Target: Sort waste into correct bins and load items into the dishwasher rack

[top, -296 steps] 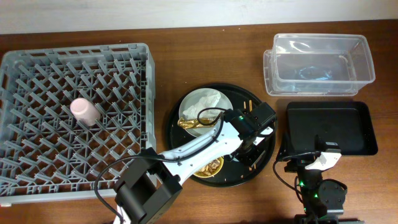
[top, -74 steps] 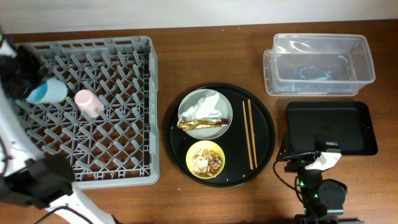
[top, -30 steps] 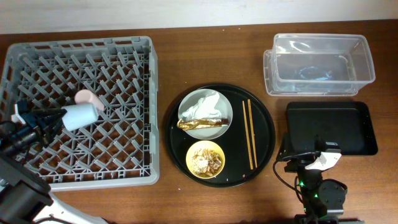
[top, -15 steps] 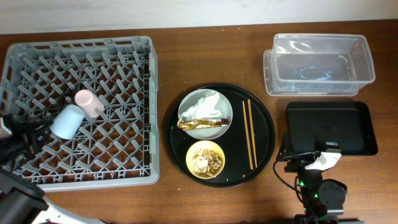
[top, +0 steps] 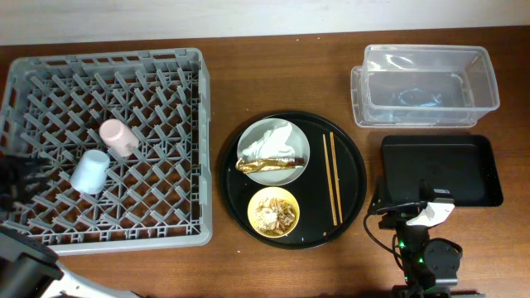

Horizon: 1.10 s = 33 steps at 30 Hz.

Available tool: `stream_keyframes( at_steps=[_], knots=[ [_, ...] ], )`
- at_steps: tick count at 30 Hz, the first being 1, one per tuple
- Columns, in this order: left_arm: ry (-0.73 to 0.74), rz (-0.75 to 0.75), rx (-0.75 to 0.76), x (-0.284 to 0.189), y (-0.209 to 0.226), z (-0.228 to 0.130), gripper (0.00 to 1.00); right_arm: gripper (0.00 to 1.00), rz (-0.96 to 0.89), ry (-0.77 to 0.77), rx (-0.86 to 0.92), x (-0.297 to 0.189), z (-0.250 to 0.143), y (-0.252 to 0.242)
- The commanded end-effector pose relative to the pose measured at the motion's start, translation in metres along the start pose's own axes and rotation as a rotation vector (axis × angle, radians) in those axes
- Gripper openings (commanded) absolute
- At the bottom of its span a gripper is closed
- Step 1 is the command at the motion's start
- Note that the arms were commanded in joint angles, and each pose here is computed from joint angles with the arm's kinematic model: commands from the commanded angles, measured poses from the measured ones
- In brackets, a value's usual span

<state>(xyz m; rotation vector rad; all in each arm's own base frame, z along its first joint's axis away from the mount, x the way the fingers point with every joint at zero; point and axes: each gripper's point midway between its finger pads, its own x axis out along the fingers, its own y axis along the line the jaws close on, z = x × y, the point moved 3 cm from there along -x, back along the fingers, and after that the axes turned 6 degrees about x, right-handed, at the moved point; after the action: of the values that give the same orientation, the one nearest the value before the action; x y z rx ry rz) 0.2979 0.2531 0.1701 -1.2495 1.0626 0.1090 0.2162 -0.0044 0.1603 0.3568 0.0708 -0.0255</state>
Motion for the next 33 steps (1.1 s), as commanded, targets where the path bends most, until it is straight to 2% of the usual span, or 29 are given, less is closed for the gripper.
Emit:
stream_keyframes(
  at_steps=[1, 2, 3, 5, 8, 11, 17, 19, 23, 33],
  knots=[
    [-0.07, 0.168, 0.013, -0.032, -0.016, 0.011, 0.37, 0.99, 0.002, 0.004, -0.011, 0.0, -0.002, 0.0],
    [-0.076, 0.17, 0.035, -0.035, -0.026, 0.011, 0.31, 0.99, 0.002, 0.004, -0.011, 0.0, -0.002, 0.0],
    [-0.076, 0.17, 0.062, -0.036, -0.038, 0.01, 0.18, 0.99, 0.002, 0.004, -0.011, 0.0, -0.002, 0.0],
    [-0.057, 0.174, 0.12, -0.03, -0.059, 0.004, 0.0, 0.99, 0.002, 0.004, -0.011, 0.0, -0.002, 0.0],
    [0.0, 0.231, 0.242, -0.002, -0.087, -0.008, 0.0, 0.98, 0.002, 0.004, -0.011, 0.0, -0.002, 0.0],
    [0.036, 0.42, 0.367, 0.033, -0.102, -0.02, 0.0, 0.99, 0.002, 0.004, -0.011, 0.0, -0.002, 0.0],
    [-0.022, 0.772, 0.454, 0.063, -0.116, -0.036, 0.0, 0.99, 0.002, 0.004, -0.011, 0.0, -0.002, 0.0],
    [-0.038, 0.837, 0.467, 0.068, -0.117, -0.04, 0.0, 0.99, 0.002, 0.004, -0.011, 0.0, -0.002, 0.0],
    [-0.012, 0.888, 0.493, 0.081, -0.112, -0.048, 0.0, 0.99, 0.002, 0.004, -0.011, 0.0, -0.002, 0.0],
    [0.073, 0.949, 0.463, 0.108, -0.069, -0.054, 0.0, 0.99, 0.002, 0.004, -0.011, 0.0, -0.002, 0.0]
  ],
)
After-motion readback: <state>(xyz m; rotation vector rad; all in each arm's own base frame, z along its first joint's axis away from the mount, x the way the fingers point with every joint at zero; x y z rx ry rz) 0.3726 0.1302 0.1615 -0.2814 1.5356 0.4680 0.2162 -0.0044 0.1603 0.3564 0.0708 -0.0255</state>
